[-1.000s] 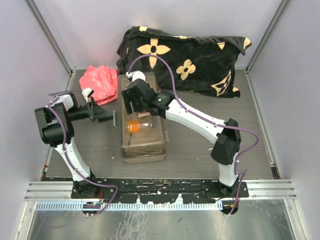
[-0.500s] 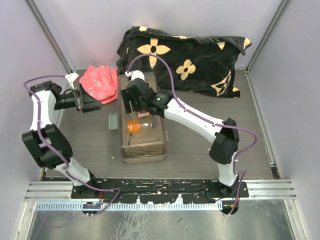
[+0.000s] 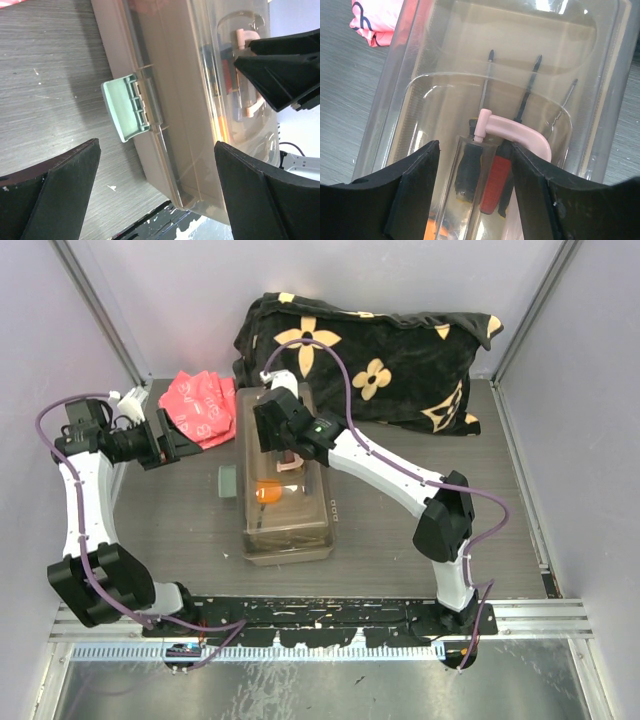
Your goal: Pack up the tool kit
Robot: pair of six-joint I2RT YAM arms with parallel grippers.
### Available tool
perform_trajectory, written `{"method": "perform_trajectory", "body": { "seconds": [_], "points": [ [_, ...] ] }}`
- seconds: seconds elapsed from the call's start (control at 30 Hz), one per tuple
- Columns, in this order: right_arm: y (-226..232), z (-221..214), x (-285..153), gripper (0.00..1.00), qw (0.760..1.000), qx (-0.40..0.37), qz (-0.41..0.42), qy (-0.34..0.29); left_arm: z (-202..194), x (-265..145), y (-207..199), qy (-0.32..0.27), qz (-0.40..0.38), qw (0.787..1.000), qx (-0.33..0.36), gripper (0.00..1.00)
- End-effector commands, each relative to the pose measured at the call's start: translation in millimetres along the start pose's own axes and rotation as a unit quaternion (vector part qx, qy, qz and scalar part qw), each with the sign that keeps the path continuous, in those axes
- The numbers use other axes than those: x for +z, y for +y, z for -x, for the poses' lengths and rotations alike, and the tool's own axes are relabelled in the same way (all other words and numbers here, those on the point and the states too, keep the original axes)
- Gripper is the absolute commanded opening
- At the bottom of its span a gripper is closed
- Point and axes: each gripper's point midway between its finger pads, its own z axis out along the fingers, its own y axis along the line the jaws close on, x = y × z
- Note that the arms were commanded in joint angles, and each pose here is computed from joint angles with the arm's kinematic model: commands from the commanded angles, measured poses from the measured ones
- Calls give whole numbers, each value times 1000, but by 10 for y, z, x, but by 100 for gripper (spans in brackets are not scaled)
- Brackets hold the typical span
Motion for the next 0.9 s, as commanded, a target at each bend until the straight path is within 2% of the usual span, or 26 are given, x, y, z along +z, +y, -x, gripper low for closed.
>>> {"method": "perform_trajectory", "body": {
  "seconds": [0.0, 0.33, 0.53, 0.63, 0.73, 0.8, 0.87],
  "points": [
    [-636, -560, 325, 64, 993, -18, -86, 77, 73, -122, -88, -37, 24, 998, 44, 98],
    [-1083, -567, 658, 63, 990, -17, -106, 93, -128, -54, 53, -25, 37, 998, 41, 98],
    [-1206, -620, 758, 63, 989, -16, -106, 99, -275, 324, 521, -33, 48, 998, -23, 98],
    [-1208, -688, 765, 63, 989, -17, -103, 105, -191, 427, 720, -59, 74, 995, -42, 98],
    [-1221, -700, 748, 63, 989, -22, -105, 106, -72, 390, 872, -89, 161, 983, 9, 98],
    [-1225, -685, 743, 64, 989, -23, -105, 104, 64, 236, 788, -121, 205, 970, 50, 98],
    [-1208, -647, 731, 64, 990, -22, -101, 100, 217, 72, 613, -152, 209, 963, 73, 98]
  ]
}}
